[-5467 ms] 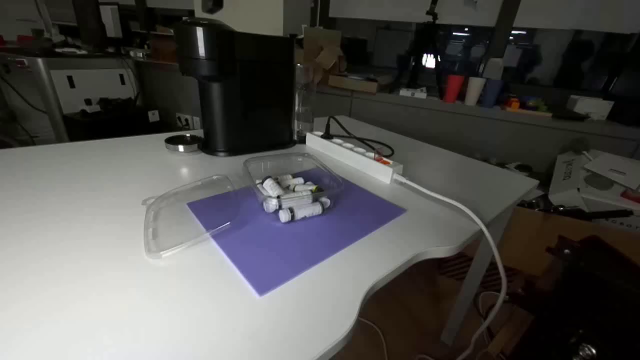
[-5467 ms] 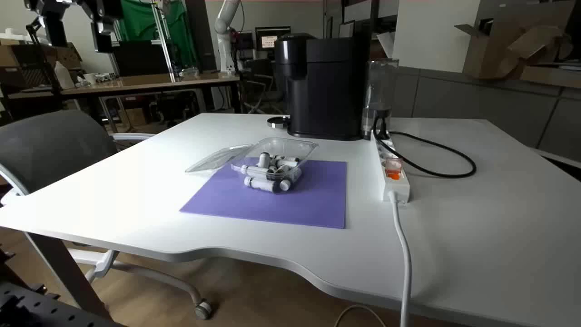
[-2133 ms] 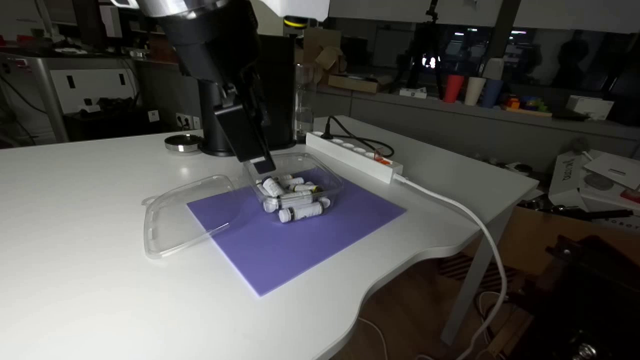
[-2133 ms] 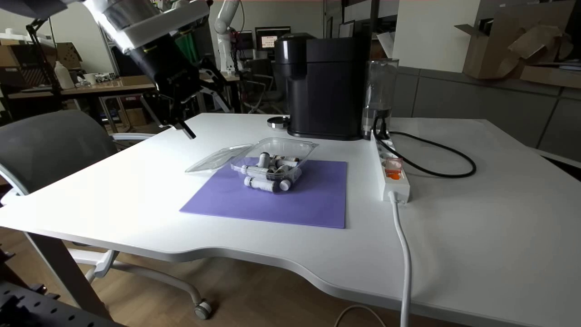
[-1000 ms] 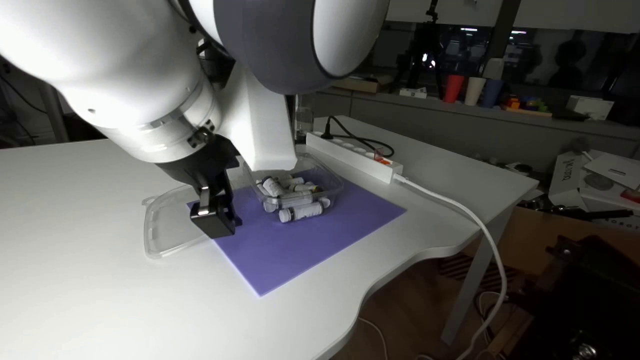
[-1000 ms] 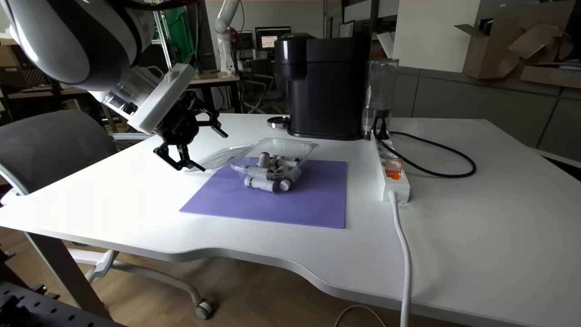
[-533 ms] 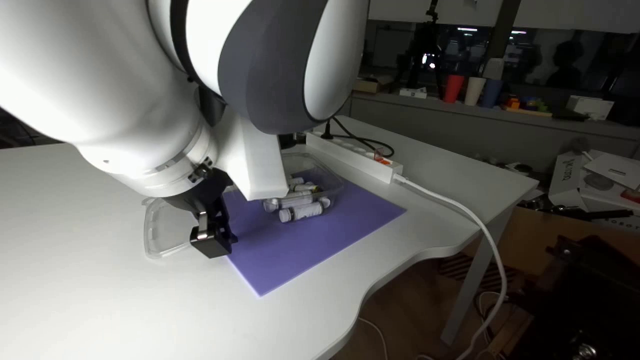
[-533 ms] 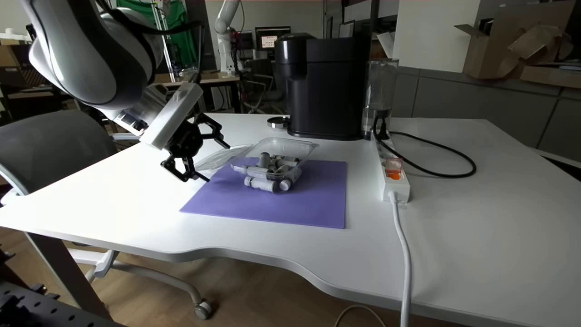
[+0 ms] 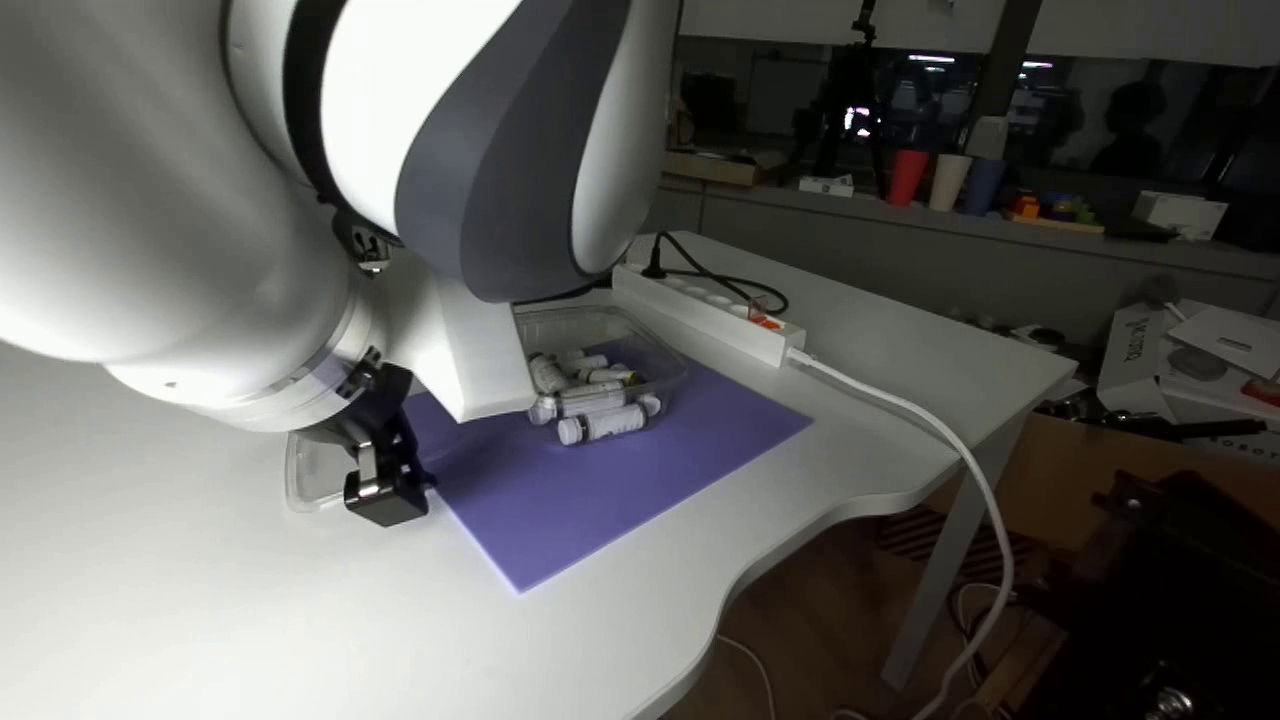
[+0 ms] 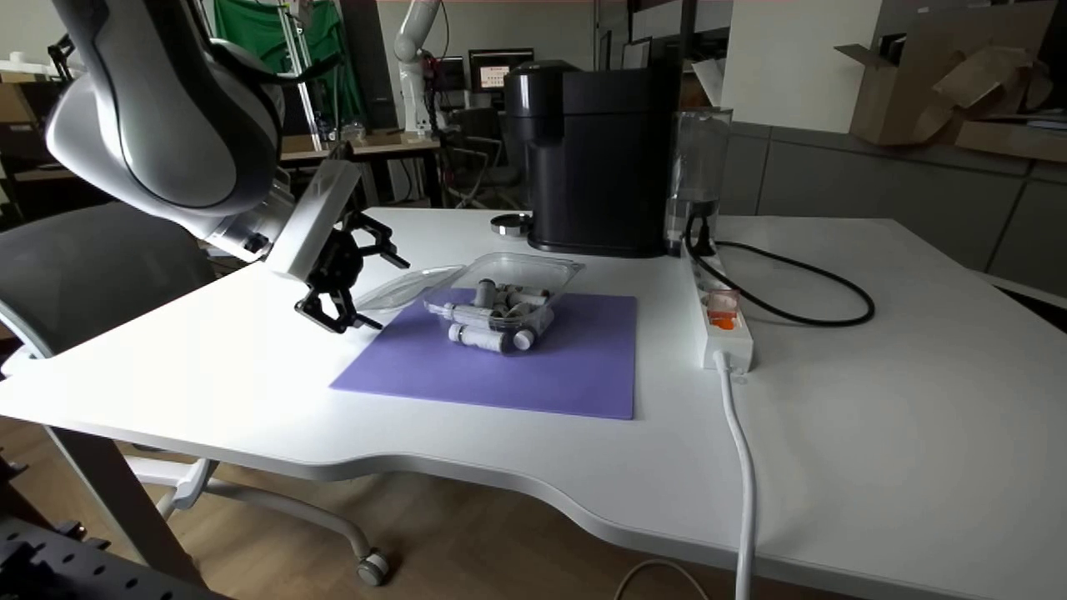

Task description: Close the lid of the clear container

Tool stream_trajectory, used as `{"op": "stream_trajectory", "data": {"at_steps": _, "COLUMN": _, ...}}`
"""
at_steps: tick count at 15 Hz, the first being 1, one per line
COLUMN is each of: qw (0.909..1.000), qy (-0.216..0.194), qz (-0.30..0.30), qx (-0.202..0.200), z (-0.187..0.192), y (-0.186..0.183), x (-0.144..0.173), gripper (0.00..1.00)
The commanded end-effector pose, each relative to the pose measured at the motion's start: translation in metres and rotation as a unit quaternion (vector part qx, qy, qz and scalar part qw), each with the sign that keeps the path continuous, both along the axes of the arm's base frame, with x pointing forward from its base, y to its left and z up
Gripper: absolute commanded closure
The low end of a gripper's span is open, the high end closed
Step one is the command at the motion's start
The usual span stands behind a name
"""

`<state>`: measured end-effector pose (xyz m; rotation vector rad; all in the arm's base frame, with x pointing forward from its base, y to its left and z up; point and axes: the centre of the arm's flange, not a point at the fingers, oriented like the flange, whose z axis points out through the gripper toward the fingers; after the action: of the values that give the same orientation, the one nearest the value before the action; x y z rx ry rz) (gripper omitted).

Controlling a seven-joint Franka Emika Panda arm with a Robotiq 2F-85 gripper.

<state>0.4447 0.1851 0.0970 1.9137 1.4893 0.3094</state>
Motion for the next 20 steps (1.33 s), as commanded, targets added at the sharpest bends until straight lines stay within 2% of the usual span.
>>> {"op": "stream_trajectory", "data": {"at_steps": 1, "qw": 0.9994, "qy": -0.031, "qz": 0.014, "qx": -0.001, "z": -0.009, "y": 0.009, "x": 0.001, "gripper": 0.00}}
{"op": "stream_trajectory", "data": {"at_steps": 11, "qw": 0.9946, "qy": -0.103, "qz": -0.003, "qx": -0.009, "z": 0.023, "y": 0.021, "x": 0.005, "gripper": 0.00}}
{"op": "stream_trajectory", "data": {"at_steps": 20, "qw": 0.9847, "qy": -0.164, "qz": -0.052, "qx": -0.029, "z": 0.086, "y": 0.006, "x": 0.014, "gripper": 0.00}}
